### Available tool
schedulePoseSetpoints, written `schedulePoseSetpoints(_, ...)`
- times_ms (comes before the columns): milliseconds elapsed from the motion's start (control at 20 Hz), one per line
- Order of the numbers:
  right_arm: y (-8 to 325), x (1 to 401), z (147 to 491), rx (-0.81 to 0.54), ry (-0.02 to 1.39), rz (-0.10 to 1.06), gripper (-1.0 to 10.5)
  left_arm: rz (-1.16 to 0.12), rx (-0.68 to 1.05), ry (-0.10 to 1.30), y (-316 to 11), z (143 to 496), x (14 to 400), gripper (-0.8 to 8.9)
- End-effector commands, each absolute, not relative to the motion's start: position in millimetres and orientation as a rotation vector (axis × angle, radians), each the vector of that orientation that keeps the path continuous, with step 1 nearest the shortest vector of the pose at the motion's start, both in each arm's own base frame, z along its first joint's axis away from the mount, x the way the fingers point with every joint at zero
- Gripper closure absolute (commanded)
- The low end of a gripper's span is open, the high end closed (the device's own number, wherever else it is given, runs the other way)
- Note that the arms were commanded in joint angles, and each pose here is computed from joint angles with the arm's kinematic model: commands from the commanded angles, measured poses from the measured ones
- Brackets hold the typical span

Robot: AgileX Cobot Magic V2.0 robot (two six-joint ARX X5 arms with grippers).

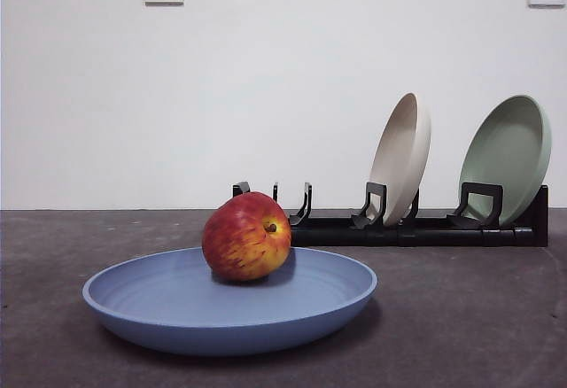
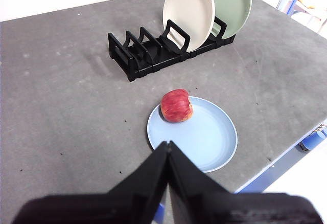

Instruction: Take the blue plate from the plate rack,put the plate on the table,take the apple from the table,put the apple in the plate

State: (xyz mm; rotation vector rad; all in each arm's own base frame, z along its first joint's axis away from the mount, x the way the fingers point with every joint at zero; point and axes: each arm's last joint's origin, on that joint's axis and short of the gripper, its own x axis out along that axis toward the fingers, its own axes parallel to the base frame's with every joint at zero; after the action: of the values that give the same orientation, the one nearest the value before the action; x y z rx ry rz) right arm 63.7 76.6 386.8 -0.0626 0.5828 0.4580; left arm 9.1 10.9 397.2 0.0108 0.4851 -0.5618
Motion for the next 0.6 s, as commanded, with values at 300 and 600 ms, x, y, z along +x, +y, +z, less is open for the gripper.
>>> schedulePoseSetpoints(300,64.9,56.1,364.9,-0.277,0.821,0.378,9.5,-0.539,0.023,0.478,9.8,397.4,9.8,8.17)
schedulePoseSetpoints(600,65.3,56.3,364.8,-0.275,0.82,0.379,9.5,-0.242,0.193,0.446,4.4,390.6,13.9,8.17)
